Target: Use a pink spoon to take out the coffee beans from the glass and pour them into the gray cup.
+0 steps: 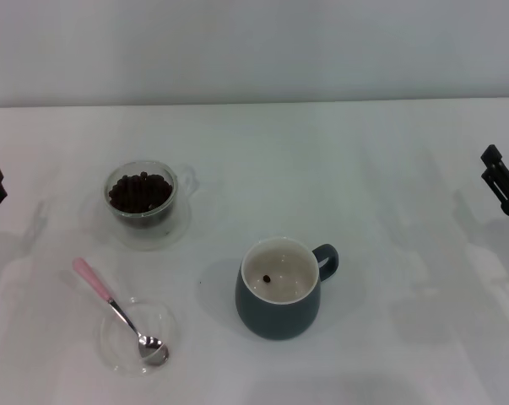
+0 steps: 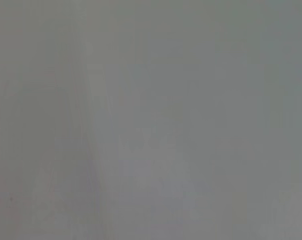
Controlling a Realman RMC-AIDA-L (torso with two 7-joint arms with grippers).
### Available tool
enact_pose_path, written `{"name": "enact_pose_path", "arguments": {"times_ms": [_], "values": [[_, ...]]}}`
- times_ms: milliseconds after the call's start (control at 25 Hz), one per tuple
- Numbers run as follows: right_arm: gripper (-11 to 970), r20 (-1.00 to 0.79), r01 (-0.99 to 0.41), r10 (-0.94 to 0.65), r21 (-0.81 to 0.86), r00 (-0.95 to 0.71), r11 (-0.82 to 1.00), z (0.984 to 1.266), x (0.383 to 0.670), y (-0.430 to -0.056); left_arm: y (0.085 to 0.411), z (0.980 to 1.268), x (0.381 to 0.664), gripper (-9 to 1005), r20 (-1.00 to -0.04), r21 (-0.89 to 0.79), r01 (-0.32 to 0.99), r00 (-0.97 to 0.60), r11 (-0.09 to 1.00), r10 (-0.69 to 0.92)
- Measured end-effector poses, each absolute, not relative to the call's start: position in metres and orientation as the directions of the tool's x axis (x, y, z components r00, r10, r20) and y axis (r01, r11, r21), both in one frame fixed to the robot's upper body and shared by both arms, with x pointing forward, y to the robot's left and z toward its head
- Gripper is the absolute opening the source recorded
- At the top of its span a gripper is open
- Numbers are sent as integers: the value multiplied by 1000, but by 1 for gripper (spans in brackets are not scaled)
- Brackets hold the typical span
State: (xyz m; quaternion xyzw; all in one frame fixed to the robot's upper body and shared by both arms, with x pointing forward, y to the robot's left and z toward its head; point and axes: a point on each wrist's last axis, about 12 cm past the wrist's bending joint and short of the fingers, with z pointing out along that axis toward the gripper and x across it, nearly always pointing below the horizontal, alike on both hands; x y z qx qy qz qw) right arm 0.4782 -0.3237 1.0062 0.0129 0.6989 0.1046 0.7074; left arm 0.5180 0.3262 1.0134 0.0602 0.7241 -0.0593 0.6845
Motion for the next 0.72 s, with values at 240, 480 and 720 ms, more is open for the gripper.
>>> {"name": "enact_pose_path", "arguments": {"times_ms": [240,480,720], "values": [[793,-987,-130,162,162,-9,978,1005,478,-321,325,1014,519,875,-998,4,182,-58,983,15],[793,-988,-137,156,155,-4,978,1006,480,-319,326,1013,516,875,-998,-6,176,-56,984,4],[794,-987,-142,159,158,1,977,1006,479,-318,326,1012,514,876,-998,-16,165,-56,986,-7]]}}
